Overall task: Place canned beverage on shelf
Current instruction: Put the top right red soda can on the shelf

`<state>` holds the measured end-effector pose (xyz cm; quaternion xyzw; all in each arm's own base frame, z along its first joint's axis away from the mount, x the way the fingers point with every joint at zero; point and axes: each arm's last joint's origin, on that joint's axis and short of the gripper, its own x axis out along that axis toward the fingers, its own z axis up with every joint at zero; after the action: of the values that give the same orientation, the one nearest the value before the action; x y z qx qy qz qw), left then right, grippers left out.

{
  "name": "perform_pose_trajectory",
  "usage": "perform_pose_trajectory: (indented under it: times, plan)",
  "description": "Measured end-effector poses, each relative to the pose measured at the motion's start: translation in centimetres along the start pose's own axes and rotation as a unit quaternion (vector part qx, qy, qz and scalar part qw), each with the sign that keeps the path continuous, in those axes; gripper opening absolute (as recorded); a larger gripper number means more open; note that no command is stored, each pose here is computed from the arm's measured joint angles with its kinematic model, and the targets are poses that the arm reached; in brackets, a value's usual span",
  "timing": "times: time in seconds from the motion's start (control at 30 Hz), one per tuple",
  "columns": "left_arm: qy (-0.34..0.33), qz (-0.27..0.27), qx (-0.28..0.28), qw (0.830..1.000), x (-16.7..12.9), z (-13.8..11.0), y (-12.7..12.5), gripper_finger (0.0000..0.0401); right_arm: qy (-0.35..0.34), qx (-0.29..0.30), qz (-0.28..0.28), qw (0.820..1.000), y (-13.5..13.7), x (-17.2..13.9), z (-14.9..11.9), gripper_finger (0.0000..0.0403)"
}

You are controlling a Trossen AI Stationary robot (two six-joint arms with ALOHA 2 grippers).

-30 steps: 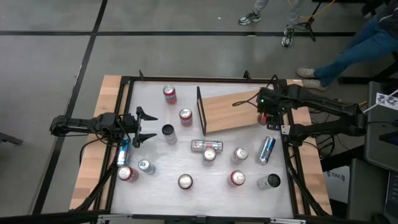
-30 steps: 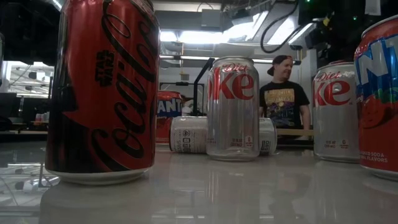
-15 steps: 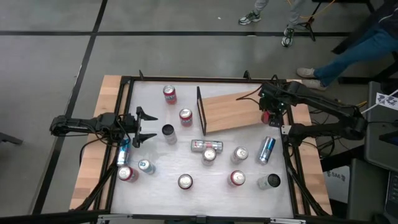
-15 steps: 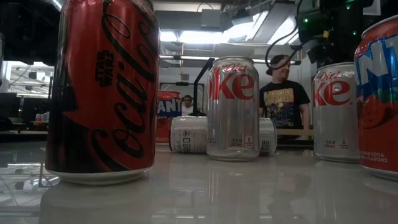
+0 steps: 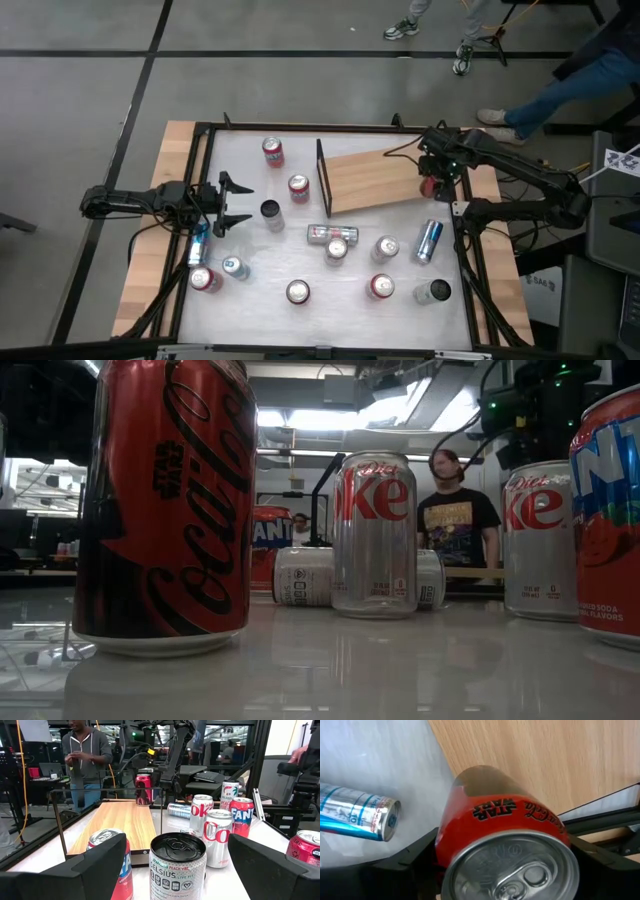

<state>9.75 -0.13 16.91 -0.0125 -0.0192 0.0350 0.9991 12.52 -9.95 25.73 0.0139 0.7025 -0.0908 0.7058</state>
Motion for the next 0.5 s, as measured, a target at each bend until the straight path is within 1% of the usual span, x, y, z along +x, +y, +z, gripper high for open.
perform_pose_trajectory:
  times: [0.2,0.37,0.5]
  plan:
    - [0.000,0.000,0.000,1.000,0.00,0.00,0.00,0.0345,0.003,-0.010,-0.010,1.000,-0.19,0.03,-0.03,0.0303]
    - [0.000,0.000,0.000,1.000,0.00,0.00,0.00,0.0345,0.001,-0.035,-0.015,0.999,-0.24,0.05,0.04,0.0303]
    - [0.000,0.000,0.000,1.000,0.00,-0.01,0.00,0.0345,0.001,-0.037,-0.015,0.999,-0.25,0.05,0.04,0.0303]
